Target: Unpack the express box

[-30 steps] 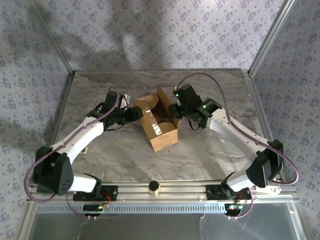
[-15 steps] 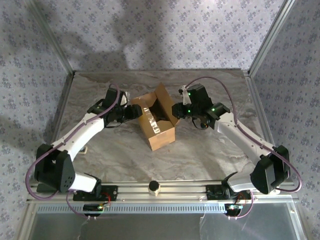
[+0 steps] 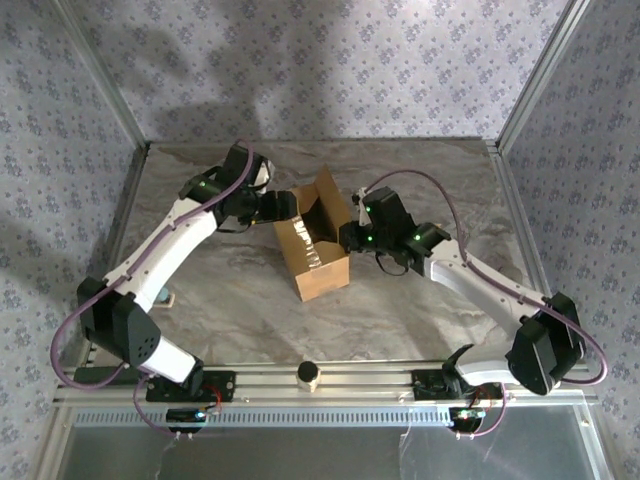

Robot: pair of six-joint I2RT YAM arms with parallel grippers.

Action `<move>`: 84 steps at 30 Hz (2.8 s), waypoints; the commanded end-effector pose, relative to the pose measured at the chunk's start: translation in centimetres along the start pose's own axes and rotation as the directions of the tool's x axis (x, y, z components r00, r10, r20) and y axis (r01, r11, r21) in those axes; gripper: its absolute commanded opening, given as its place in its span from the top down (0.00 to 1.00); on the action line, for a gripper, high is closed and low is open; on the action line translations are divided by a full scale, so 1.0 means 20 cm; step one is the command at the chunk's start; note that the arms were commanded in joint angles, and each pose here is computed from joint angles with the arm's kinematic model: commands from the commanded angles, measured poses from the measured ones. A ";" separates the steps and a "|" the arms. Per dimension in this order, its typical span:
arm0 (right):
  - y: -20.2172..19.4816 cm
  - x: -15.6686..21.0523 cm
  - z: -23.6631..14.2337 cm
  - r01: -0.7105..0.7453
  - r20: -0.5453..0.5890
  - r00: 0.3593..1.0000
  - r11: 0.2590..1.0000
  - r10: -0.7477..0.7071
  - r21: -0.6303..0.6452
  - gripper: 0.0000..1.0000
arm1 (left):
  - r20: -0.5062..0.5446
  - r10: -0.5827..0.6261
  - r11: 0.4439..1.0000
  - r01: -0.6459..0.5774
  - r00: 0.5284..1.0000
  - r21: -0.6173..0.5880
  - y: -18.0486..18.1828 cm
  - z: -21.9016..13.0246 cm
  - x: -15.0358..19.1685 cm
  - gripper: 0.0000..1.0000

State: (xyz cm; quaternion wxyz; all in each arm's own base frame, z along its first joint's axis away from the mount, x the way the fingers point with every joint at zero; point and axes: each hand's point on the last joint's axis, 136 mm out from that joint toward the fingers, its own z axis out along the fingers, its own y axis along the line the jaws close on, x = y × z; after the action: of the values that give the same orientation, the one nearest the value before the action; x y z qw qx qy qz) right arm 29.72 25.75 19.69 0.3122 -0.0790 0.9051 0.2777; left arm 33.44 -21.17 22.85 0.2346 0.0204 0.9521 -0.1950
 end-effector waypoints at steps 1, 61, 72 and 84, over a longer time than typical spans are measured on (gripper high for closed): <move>-0.02 0.00 -0.02 -0.068 0.043 0.997 0.998 0.067 0.015 0.93 | -0.077 0.018 0.994 -0.026 0.997 -0.102 0.07 0.00 0.06 0.24; -0.03 0.05 -0.13 -0.194 0.176 0.970 0.969 0.166 0.154 1.00 | -0.058 0.268 0.872 -0.268 0.962 -0.409 -0.04 -0.08 0.00 0.25; 0.00 0.05 -0.10 -0.178 0.156 0.976 0.972 0.154 0.152 1.00 | -0.085 0.258 0.921 -0.271 0.962 -0.281 -0.22 0.09 0.00 0.24; 0.01 0.05 -0.09 -0.177 0.155 0.976 0.973 0.154 0.148 1.00 | -0.162 0.267 0.895 -0.306 0.950 -0.323 -0.24 0.28 0.05 0.24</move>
State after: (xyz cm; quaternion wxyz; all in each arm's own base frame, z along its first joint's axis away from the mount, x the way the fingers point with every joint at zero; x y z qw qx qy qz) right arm 27.59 24.88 19.52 0.3465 0.0368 0.9068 0.2373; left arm 34.45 -27.61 18.92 0.2026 0.1303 0.9705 0.0074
